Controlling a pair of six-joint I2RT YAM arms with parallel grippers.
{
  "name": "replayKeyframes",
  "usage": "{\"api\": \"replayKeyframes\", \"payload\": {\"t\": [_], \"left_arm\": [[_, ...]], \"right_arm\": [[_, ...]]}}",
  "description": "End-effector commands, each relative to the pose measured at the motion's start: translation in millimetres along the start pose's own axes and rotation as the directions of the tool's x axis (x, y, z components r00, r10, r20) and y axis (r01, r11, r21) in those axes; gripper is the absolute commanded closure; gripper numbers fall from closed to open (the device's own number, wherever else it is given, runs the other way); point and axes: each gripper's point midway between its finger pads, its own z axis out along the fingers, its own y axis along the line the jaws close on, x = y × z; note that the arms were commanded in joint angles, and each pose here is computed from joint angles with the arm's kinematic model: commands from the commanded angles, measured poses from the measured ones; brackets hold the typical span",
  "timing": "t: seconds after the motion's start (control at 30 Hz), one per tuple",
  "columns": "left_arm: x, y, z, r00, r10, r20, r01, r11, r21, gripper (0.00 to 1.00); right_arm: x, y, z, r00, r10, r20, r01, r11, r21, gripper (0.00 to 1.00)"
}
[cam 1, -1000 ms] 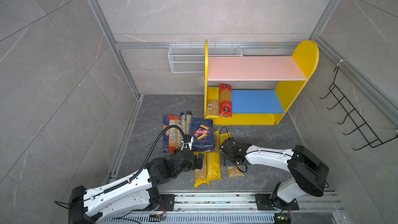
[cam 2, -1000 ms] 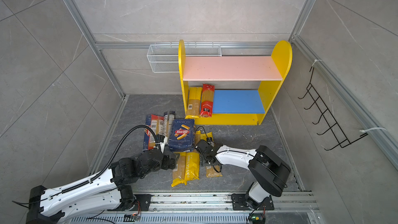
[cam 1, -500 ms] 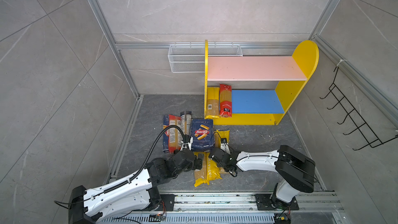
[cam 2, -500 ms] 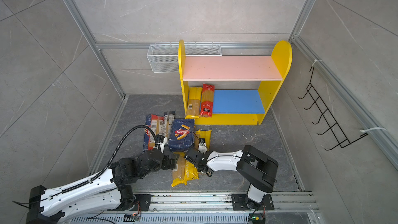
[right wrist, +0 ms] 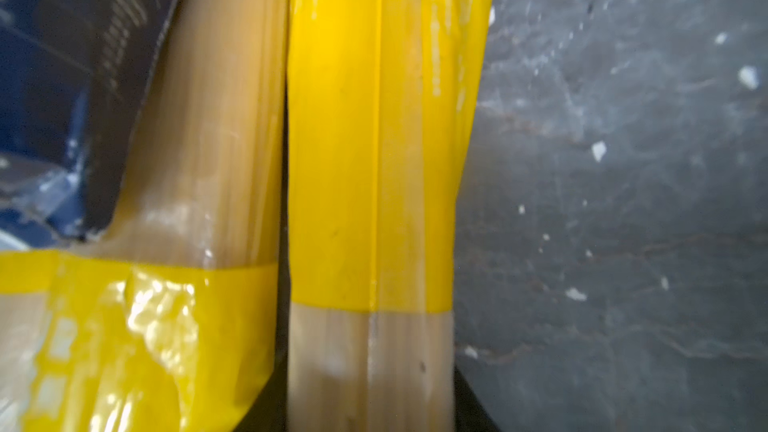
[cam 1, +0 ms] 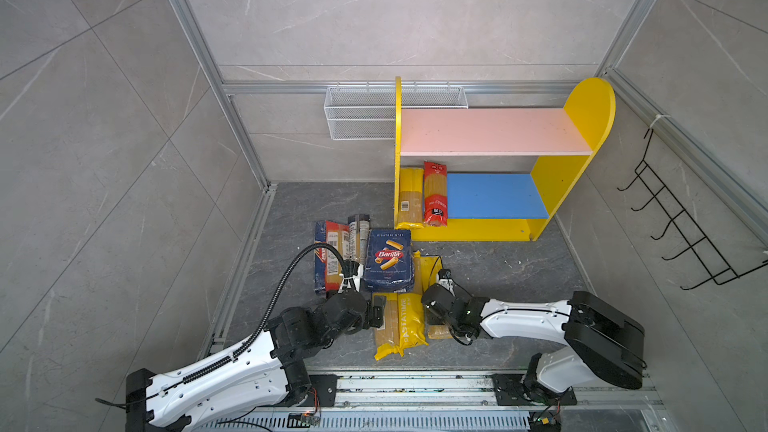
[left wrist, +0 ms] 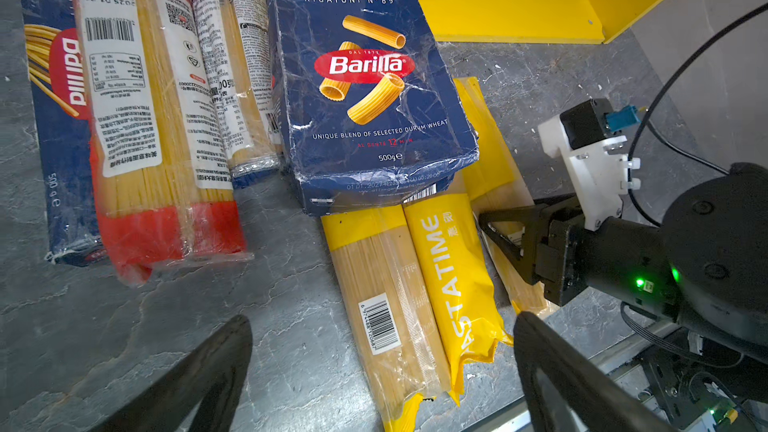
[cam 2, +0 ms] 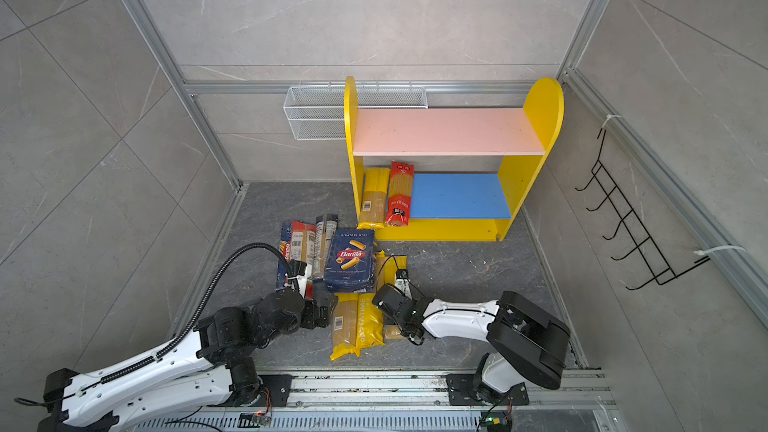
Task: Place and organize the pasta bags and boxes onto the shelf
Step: 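Close the right gripper on a yellow-banded spaghetti bag and lift it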
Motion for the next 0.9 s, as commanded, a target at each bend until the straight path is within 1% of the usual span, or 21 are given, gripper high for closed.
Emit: {"api": "replayKeyframes", "payload": {"t": [0.0, 0.13, 0.27, 0.37, 0.53, 0.73, 0.87], "left_arm": [[-20, -7, -12, 0.999, -0.014, 0.046, 0.014, 1.000, 0.012, 0.00], [-27, -11, -16, 0.999, 0.003, 0.047, -0.004, 1.000, 0.012, 0.00], [-39, -14, -20, 0.997, 0.027, 0.066, -0.026, 1.000, -0.007, 0.00], [-46, -20, -20, 0.997, 0.043, 0.069, -0.042, 0.999, -0.009, 0.00], [-59, -30, -21, 0.995, 0.071, 0.076, -0.070, 0.997, -0.013, 0.00], [-73, -38, -23, 0.991, 0.095, 0.096, -0.093, 0.995, -0.020, 0.00], [-80, -44, -23, 0.989, 0.104, 0.102, -0.102, 0.995, -0.021, 0.00]], "right_arm": [[49, -3, -8, 0.967, 0.025, -0.253, -0.055, 0.992, -0.114, 0.77], [30, 6, -20, 0.960, 0.112, -0.257, -0.178, 0.952, -0.249, 0.79], [13, 16, -37, 0.953, 0.153, -0.260, -0.242, 0.902, -0.358, 0.80], [3, 23, -49, 0.952, 0.164, -0.260, -0.264, 0.868, -0.421, 0.81], [-11, 31, -72, 0.949, 0.170, -0.265, -0.284, 0.824, -0.491, 0.81], [-19, 33, -97, 0.953, 0.148, -0.263, -0.269, 0.809, -0.523, 0.81], [-25, 33, -115, 0.957, 0.145, -0.252, -0.266, 0.788, -0.555, 0.81]]}}
